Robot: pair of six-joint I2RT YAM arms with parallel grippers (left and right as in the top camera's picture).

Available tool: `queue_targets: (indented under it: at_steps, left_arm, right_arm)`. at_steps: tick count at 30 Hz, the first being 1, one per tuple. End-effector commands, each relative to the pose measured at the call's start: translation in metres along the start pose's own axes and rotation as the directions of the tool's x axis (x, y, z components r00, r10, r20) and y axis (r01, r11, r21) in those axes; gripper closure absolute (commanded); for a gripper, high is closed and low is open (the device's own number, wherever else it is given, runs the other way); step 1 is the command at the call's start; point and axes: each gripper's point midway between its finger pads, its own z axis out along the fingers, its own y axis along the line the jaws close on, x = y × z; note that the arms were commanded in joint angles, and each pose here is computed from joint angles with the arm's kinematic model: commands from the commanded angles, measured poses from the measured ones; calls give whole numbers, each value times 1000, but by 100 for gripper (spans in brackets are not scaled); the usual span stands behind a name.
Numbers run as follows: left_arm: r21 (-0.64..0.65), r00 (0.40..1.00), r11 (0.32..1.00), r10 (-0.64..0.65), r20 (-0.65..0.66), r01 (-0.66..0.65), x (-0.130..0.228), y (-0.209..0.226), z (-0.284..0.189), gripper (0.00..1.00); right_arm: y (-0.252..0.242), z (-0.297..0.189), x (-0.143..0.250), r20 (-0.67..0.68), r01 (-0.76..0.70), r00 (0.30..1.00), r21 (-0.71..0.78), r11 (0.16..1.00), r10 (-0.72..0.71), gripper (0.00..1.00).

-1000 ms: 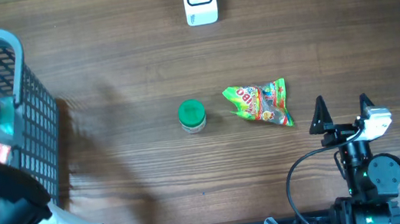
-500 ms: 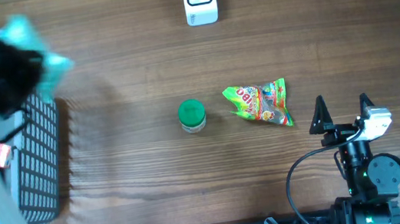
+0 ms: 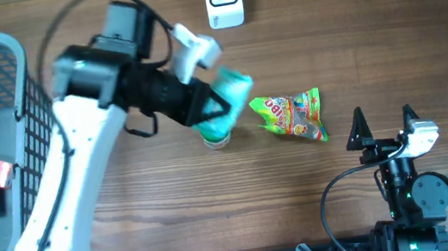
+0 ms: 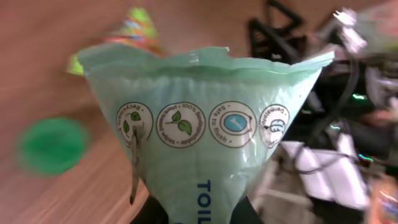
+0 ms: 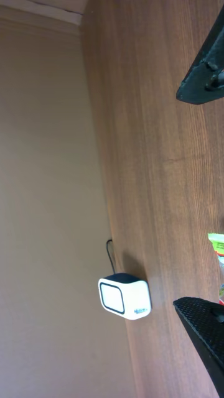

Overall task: Scan the item barcode
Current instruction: 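Carry the mint-green tissue pack out and place it beside the jar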

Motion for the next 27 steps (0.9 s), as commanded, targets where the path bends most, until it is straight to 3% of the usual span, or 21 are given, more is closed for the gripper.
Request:
queue_targets:
  at_steps: [1,4,6,11,13,14,15,17,21,27]
  left_arm:
    - [304,999,951,-47,-19,50,5,-20,27,87]
    - [331,989,933,-120,-85,142,11,-4,47,85]
    - [328,978,923,-168,-124,201,12,6,58,94]
    - [310,978,932,-147,-150,188,10,20,85,96]
    - [171,963,956,-207,-175,237,10,39,104,96]
    - [-12,932,945,-324,-165,327,10,62,118,96]
    - [-227,877,867,-472,-90,443,12,89,125,96]
    - [-521,752,591,-639,164,616,23,119,128,96]
    - [-590,678,416,-656,333,692,38,101,147,96]
    - [-584,565,233,-665,488,778,85,103,179,91]
  right_arm:
    - [3,0,-1,4,19,1000,-17,1000,-19,0]
    - [3,0,-1,4,19,1000,-17,1000,-19,0]
    - [3,0,-1,4,19,1000,-17,1000,-19,0]
    - [3,0,-1,4,19,1000,-17,1000,-19,0]
    - [3,0,-1,4,19,1000,-17,1000,-19,0]
    - [3,0,-1,4,19,1000,-17,1000,-19,0]
    - [3,0,-1,4,19,1000,-17,1000,-19,0]
    - [3,0,-1,4,19,1000,-17,1000,-19,0]
    - [3,0,-1,4,19,1000,-17,1000,-19,0]
    - [3,0,-1,4,19,1000,-17,1000,-19,0]
